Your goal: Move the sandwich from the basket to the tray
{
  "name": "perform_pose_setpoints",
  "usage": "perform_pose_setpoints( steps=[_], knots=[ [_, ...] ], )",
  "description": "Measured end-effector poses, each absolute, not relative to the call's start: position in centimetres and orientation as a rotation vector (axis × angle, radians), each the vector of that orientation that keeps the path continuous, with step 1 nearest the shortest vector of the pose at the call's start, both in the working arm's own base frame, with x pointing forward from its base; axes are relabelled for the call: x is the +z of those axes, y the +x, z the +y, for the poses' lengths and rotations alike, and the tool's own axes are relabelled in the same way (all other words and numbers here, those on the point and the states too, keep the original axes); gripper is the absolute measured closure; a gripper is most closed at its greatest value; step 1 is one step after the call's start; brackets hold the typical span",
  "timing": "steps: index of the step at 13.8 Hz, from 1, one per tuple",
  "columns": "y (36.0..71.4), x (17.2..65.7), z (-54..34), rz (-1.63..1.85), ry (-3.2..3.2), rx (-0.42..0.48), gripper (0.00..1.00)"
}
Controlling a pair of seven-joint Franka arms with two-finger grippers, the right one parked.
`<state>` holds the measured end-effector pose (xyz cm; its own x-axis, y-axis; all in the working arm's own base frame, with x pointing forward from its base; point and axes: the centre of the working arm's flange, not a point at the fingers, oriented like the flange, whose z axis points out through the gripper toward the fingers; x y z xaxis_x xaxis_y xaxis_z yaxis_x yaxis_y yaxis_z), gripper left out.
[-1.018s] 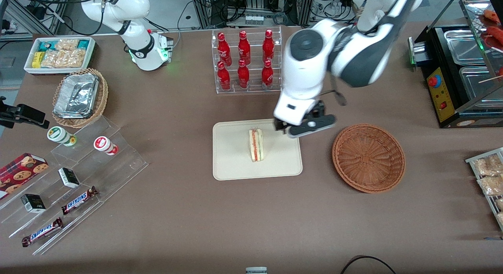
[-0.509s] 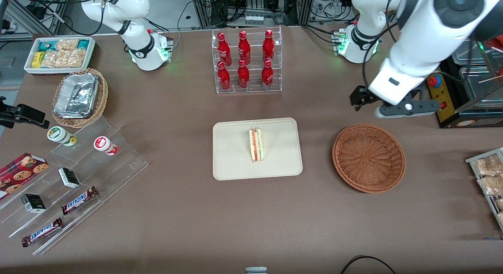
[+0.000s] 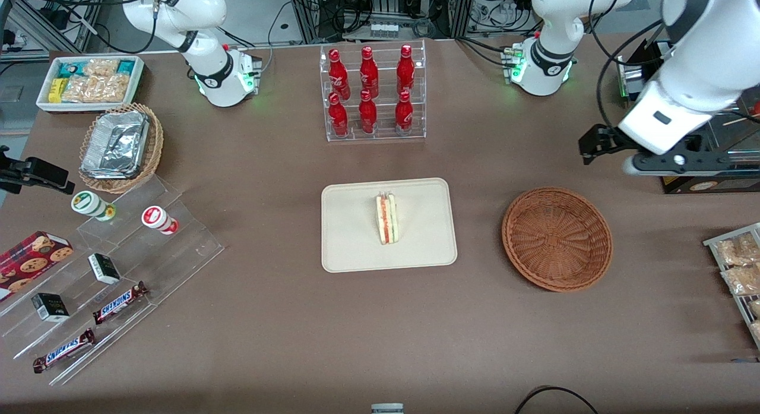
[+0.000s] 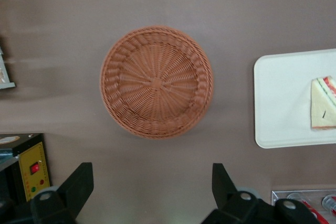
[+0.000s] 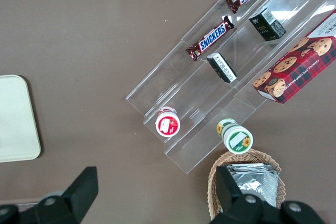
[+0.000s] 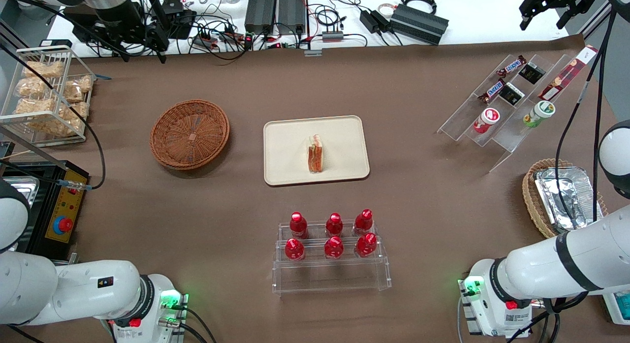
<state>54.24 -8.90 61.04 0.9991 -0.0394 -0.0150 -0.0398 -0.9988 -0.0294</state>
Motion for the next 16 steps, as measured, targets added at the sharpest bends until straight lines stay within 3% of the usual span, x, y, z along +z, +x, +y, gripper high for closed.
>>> perform_pose_setpoints(
  steps=[12,16],
  knots=[
    [55.4,63.6,-4.0,0.213,-3.126,-0.057,0.0],
    [54.8,63.7,-3.8,0.21,-3.125,0.013,0.0]
  ],
)
